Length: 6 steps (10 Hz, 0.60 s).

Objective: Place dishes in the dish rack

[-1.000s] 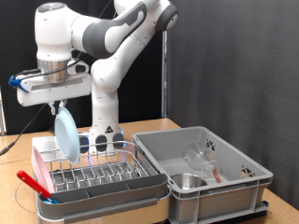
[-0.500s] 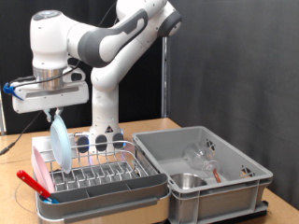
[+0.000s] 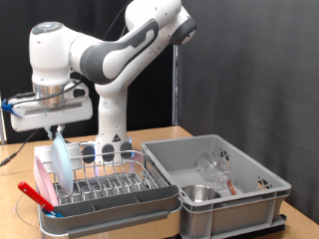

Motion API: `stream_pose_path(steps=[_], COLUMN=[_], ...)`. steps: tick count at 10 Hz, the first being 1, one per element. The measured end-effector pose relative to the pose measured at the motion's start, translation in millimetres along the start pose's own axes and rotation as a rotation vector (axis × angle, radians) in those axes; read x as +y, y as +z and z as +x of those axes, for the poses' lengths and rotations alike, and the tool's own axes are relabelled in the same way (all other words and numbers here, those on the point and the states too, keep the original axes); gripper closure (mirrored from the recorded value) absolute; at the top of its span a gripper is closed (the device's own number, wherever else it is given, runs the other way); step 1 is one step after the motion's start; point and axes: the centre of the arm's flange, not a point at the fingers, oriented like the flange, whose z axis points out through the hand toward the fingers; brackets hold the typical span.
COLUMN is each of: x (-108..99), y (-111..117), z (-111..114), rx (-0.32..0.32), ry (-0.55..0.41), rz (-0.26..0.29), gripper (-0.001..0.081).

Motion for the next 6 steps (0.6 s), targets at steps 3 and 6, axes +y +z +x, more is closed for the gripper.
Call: stream_pose_path(steps=[3, 6], x=[5.6, 9.5], y=[12.3, 25.5], z=[-2.7, -6.4], rx=[0.014, 0.010], ry=[0.002, 0.019], rz=[0.006, 0.009], gripper=[0.0789, 0.0789])
